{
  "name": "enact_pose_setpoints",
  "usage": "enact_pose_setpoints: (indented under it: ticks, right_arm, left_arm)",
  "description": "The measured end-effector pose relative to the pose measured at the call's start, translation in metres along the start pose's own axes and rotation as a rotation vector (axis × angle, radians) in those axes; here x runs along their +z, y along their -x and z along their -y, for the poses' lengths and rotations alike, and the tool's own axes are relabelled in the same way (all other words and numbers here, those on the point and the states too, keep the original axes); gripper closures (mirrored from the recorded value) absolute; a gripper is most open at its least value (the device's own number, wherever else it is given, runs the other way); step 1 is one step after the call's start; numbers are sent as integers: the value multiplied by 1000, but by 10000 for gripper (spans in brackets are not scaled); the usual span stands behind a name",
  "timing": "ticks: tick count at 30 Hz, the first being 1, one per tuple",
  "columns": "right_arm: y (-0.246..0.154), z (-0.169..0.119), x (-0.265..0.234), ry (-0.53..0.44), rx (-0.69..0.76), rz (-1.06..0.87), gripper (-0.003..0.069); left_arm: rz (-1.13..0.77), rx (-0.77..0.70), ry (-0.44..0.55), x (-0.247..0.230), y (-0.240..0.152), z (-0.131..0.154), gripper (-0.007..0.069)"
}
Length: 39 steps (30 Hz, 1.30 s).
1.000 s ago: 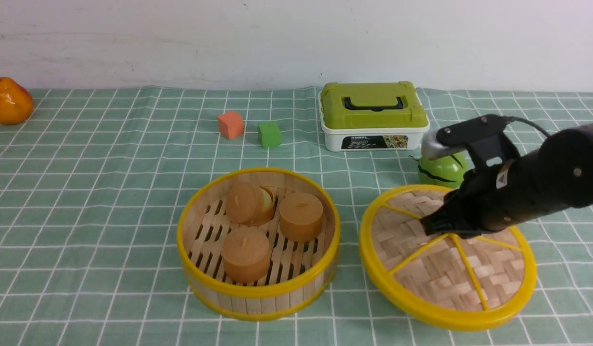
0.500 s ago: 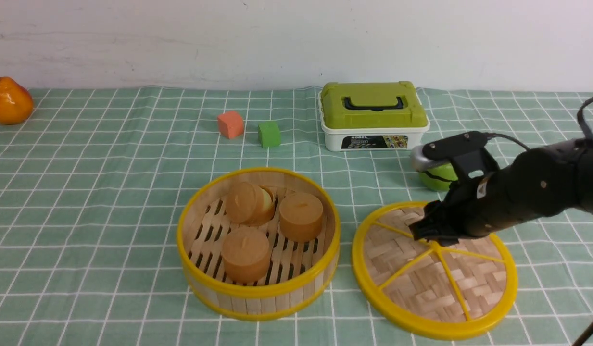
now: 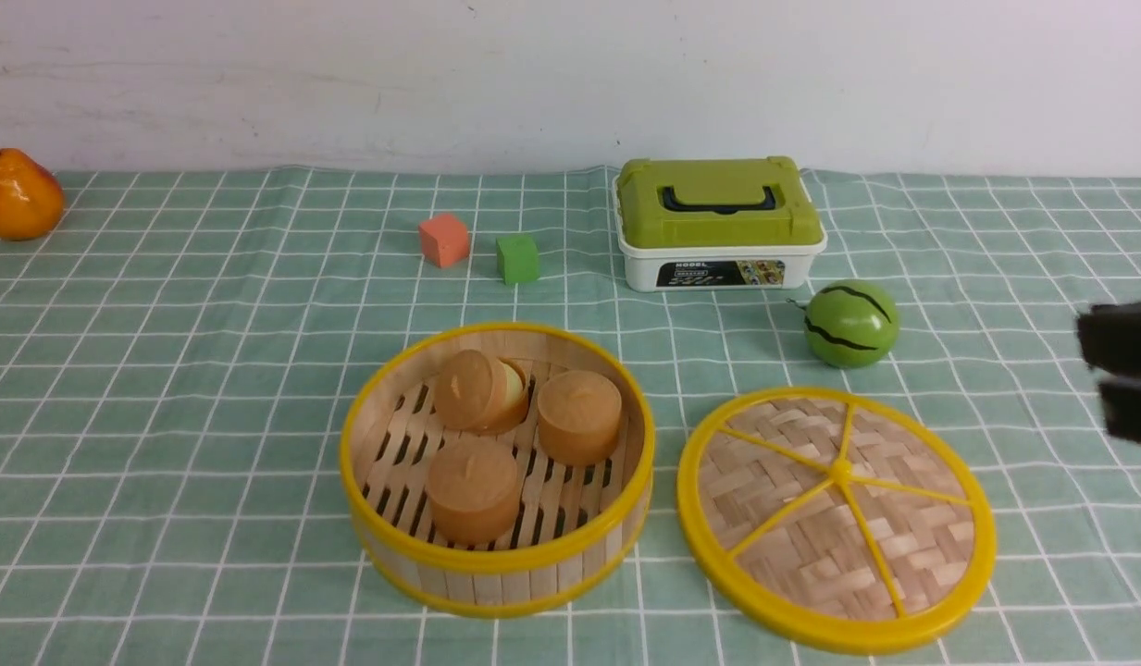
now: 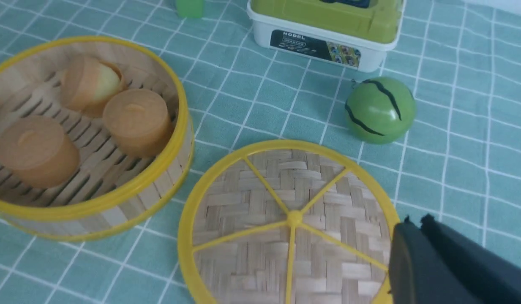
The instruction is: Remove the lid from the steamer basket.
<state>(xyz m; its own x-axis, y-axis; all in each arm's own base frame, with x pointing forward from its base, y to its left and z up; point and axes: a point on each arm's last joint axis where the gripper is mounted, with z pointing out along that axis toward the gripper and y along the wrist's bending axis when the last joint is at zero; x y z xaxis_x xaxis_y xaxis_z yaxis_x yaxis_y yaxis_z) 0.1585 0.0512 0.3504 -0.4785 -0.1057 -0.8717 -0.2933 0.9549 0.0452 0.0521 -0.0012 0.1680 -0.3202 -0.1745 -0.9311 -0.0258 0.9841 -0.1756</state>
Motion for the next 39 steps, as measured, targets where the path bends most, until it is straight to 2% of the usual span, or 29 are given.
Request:
enact_pose_setpoints:
  ticks: [5, 10, 25, 31, 34, 39]
  right_arm:
    - [-34, 3, -45, -20, -7, 124, 680]
    - [-41, 7, -65, -71, -57, 250, 679]
    - [-53, 11, -68, -115, -89, 152, 666]
    - [-59, 6, -63, -50, -33, 204, 659]
    - [-84, 7, -50, -52, -68, 376, 659]
    - [-139, 18, -35, -182, -39, 483, 659]
  left_arm:
    - [0, 0, 0, 0, 0, 0, 386]
    - [0, 0, 0, 0, 0, 0, 386]
    - [0, 0, 0, 0, 0, 0, 386]
    - [0, 0, 0, 0, 0, 0, 386]
    - [0, 0, 0, 0, 0, 0, 386]
    - [0, 0, 0, 0, 0, 0, 386]
